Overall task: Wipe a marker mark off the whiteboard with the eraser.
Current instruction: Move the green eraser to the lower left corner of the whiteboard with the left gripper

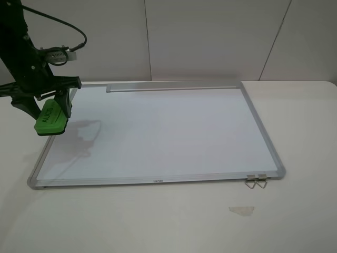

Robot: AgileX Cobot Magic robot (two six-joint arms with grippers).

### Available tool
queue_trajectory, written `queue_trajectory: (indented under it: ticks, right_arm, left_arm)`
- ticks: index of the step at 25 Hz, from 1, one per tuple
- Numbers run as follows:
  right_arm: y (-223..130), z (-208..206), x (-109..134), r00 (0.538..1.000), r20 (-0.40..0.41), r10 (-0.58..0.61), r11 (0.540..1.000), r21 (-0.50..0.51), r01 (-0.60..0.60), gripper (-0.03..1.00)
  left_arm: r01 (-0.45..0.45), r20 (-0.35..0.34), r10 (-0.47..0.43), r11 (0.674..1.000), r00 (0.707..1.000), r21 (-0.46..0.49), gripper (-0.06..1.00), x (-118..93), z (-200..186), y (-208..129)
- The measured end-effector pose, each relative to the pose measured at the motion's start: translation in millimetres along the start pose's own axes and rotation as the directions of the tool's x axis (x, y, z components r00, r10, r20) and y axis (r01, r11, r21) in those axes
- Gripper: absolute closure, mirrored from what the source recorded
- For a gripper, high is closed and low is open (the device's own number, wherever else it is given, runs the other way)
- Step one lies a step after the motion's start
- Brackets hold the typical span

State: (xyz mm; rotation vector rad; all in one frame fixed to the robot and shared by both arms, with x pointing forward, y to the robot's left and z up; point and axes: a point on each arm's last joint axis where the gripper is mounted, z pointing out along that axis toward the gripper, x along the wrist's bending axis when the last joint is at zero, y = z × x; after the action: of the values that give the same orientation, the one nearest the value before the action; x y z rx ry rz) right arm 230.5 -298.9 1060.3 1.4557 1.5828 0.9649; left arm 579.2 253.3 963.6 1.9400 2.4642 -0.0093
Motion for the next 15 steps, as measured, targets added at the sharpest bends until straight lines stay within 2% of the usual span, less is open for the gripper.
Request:
queue_trajectory:
  ticks: [4, 8, 15]
  right_arm:
    - [0, 0, 0, 1.000, 0.000, 0.000, 1.000, 0.000, 0.000, 0.15]
    - [0, 0, 0, 1.000, 0.000, 0.000, 1.000, 0.000, 0.000, 0.15]
    - [0, 0, 0, 1.000, 0.000, 0.000, 1.000, 0.000, 0.000, 0.15]
  left_arm:
    - [0.010, -0.016, -0.009, 1.000, 1.000, 0.019, 0.35, 12, 22, -28]
    - [-0.021, -0.024, 0.021, 0.999, 0.999, 0.027, 0.35, 19, 45, -44]
    - [-0.054, 0.008, 0.054, 0.997, 0.998, -0.063, 0.35, 20, 58, -46]
